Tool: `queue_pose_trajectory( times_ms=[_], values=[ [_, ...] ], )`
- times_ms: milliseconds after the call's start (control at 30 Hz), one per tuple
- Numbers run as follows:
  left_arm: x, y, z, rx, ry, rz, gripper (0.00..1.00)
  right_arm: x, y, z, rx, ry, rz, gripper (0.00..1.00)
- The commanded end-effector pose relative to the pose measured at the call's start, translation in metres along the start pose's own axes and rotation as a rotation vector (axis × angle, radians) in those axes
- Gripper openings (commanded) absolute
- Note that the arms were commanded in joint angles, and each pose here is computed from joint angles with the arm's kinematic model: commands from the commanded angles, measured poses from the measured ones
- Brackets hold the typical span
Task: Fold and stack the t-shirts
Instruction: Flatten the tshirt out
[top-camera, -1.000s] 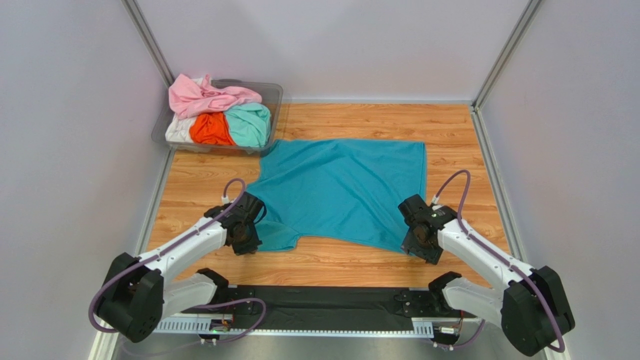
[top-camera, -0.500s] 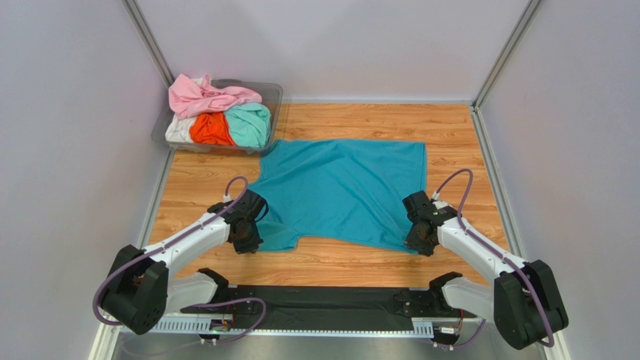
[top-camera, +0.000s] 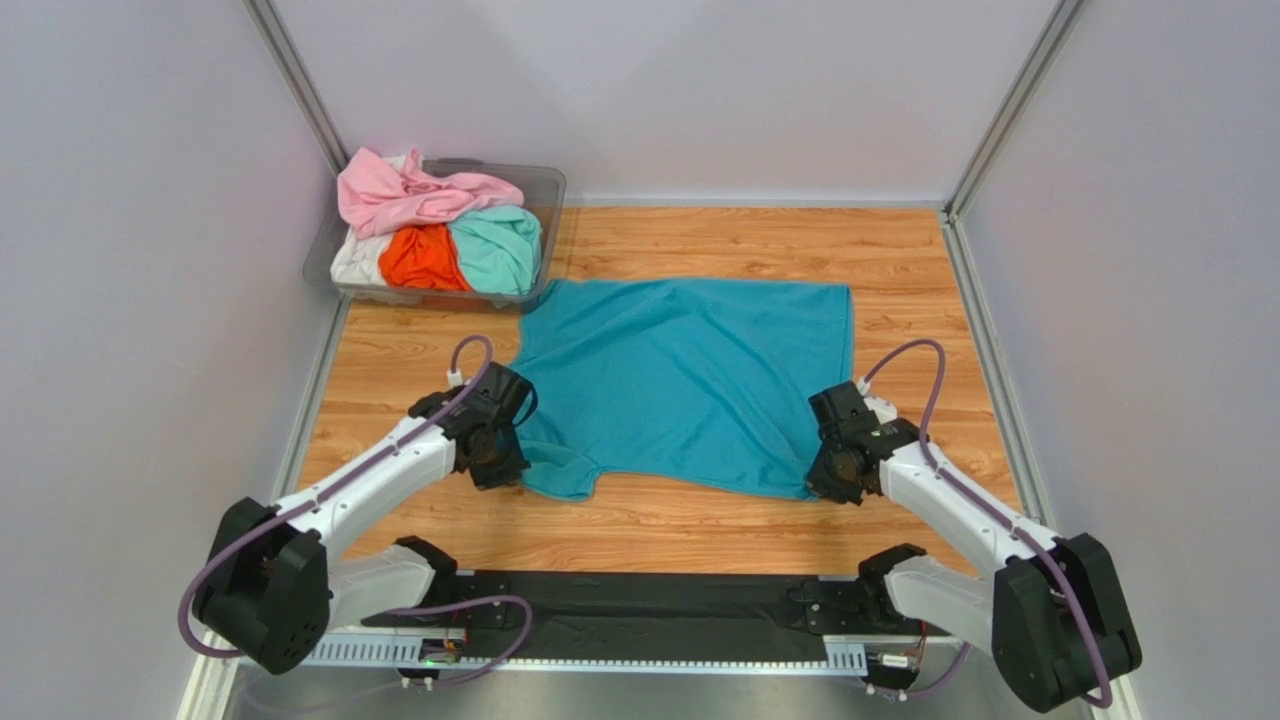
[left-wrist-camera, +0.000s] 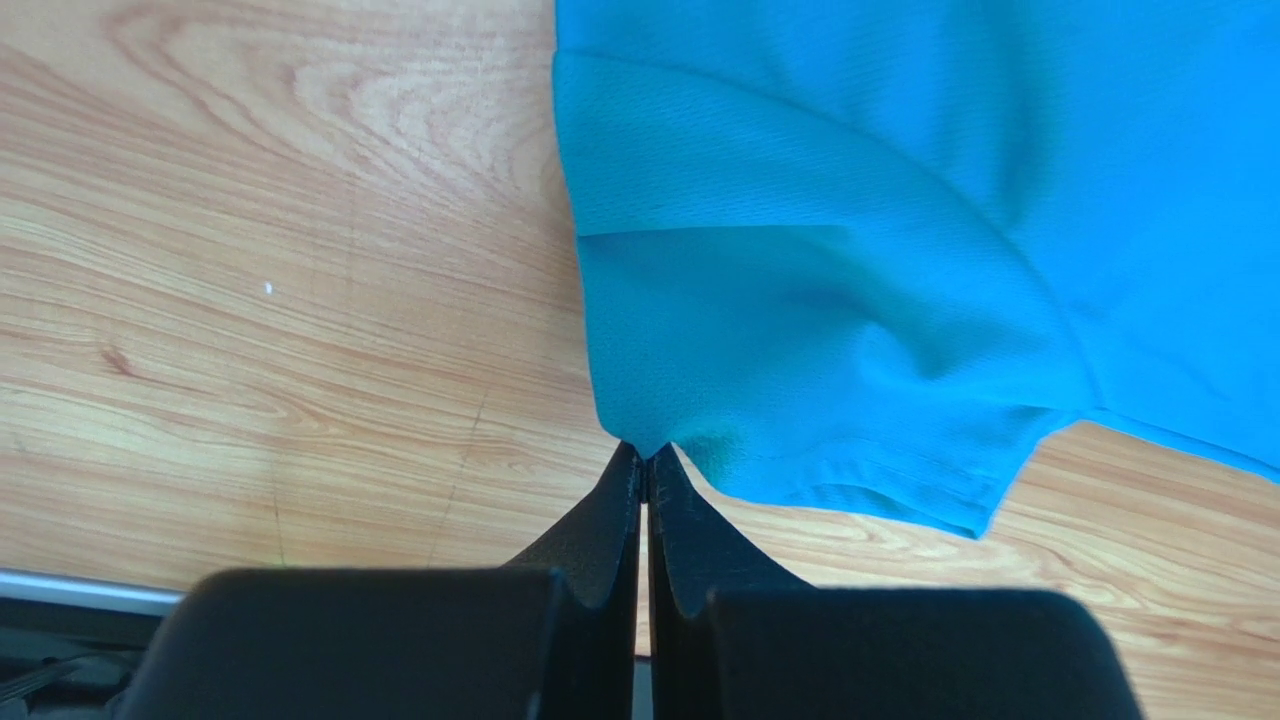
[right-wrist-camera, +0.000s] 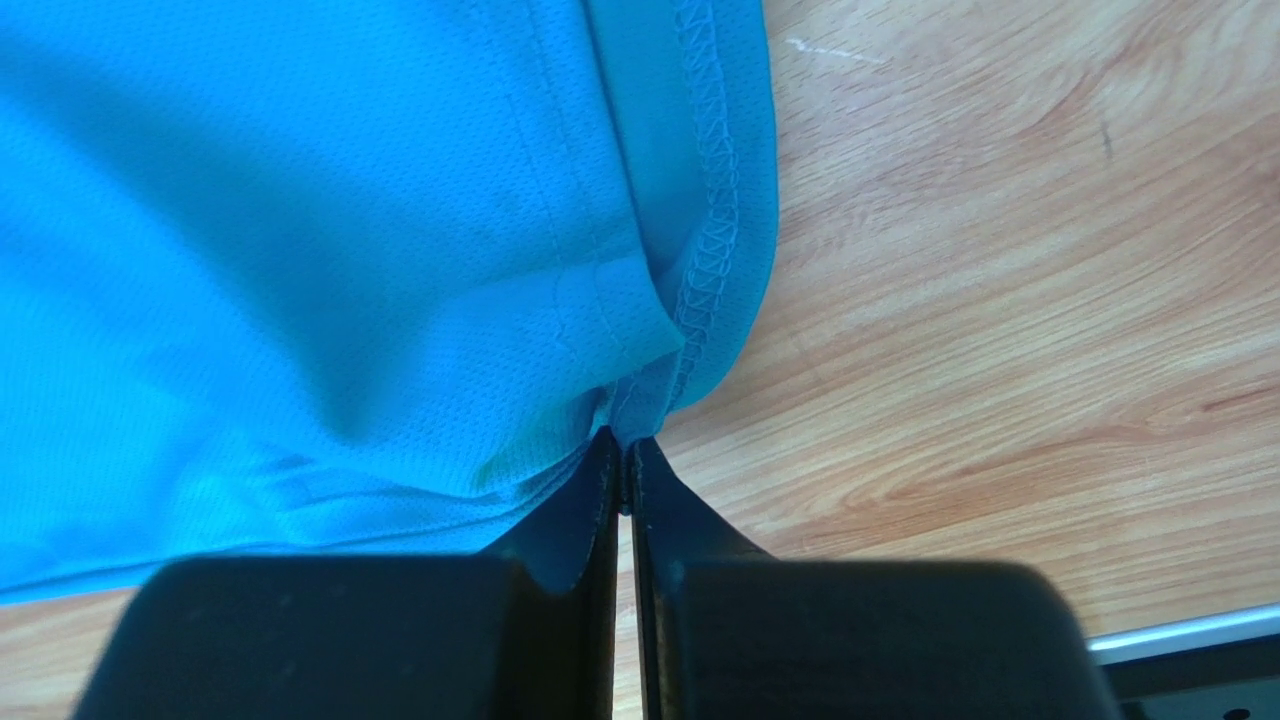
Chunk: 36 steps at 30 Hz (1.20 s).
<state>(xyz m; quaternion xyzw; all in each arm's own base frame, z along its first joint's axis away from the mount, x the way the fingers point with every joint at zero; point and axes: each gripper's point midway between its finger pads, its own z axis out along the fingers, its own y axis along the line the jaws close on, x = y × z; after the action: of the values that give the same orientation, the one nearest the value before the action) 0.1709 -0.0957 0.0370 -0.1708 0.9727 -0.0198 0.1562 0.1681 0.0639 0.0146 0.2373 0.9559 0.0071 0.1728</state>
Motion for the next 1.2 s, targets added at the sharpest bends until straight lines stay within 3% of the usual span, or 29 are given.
queue_pose_trajectory(
  times_ms=[0,167,300,467,767,967,1167],
  values=[
    [-0.034,-0.015,-0.029,0.064,-0.122,0.005,0.0,-0.023,0.02,-0.025,-0.1,-0.069,-0.042,0.0],
    [-0.089,-0.032,-0.094,0.179,-0.374,0.005,0.0,-0.075,0.032,-0.093,-0.177,-0.275,-0.08,0.0],
    [-0.136,-0.046,-0.175,0.312,-0.607,-0.017,0.0,-0.108,0.043,-0.149,-0.267,-0.423,-0.065,0.0],
    [-0.164,-0.057,-0.278,0.529,-0.845,-0.017,0.0,-0.146,0.043,-0.231,-0.371,-0.643,0.009,0.0],
    [-0.161,-0.049,-0.45,0.88,-1.143,0.048,0.0,-0.163,0.025,-0.4,-0.613,-0.899,-0.006,0.0],
    [-0.137,-0.023,-0.543,1.041,-1.315,0.114,0.0,-0.138,0.021,-0.467,-0.818,-0.941,-0.082,0.0],
    [-0.11,-0.008,-0.599,1.164,-1.411,0.205,0.0,-0.118,0.013,-0.505,-0.934,-0.969,-0.128,0.0]
  ],
)
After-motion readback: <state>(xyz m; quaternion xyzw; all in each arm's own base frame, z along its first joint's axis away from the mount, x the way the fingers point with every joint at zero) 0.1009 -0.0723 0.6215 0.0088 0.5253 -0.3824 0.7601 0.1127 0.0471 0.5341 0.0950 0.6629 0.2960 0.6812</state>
